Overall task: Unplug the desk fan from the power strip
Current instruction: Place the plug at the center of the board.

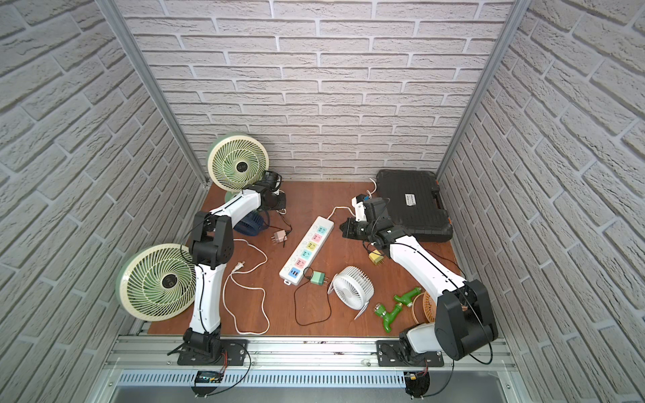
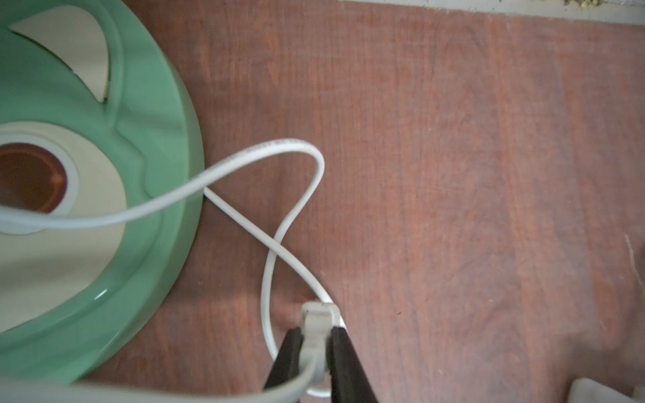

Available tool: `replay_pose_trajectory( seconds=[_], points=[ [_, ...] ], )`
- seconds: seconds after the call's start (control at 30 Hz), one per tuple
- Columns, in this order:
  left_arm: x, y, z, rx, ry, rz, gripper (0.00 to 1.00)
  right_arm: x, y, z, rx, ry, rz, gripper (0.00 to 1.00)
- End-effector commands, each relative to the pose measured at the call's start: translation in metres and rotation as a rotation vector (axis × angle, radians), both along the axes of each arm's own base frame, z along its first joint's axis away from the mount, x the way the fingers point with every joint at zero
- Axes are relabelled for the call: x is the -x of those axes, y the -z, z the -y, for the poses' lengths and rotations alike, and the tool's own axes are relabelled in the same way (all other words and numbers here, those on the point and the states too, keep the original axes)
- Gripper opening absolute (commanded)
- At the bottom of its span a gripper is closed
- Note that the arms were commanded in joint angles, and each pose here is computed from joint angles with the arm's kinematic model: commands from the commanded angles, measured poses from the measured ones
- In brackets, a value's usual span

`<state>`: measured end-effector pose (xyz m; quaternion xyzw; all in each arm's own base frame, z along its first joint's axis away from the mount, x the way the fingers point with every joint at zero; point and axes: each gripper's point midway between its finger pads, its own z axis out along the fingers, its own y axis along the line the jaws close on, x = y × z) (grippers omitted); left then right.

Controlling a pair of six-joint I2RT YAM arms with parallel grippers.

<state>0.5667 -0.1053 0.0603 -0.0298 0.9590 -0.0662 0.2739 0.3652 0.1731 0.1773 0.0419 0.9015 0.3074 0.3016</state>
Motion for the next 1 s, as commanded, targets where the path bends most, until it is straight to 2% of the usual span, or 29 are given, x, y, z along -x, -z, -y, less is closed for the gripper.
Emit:
replay_pose_trajectory(
  seconds=[0.0,0.2,0.43,0.53,0.67,0.83,0.97],
  points=[
    [-0.004,-0.002,-0.001,0.014,0.008,0.008,0.12,-0.003,-0.014,0.009,-0.024,0.029,0.051,0.07],
    [-0.004,-0.003,-0.003,0.017,0.014,0.011,0.26,-0.005,-0.005,0.02,-0.059,0.051,0.033,0.1],
    [-0.002,-0.016,-0.004,0.016,0.029,0.045,0.5,-0.01,-0.002,0.04,-0.087,0.091,0.028,0.2],
    [0.0,-0.032,-0.004,0.024,0.043,0.087,0.59,-0.012,-0.004,0.056,-0.067,0.121,0.047,0.26],
    [0.01,-0.071,-0.003,0.037,0.068,0.196,0.67,-0.013,-0.005,0.079,-0.034,0.159,0.076,0.36],
    [0.029,-0.114,-0.003,0.038,0.106,0.301,0.75,-0.017,-0.003,0.1,-0.019,0.197,0.102,0.47],
    [0.051,-0.134,-0.009,0.029,0.113,0.378,0.8,-0.019,0.008,0.116,0.063,0.211,0.095,0.56]
  ],
)
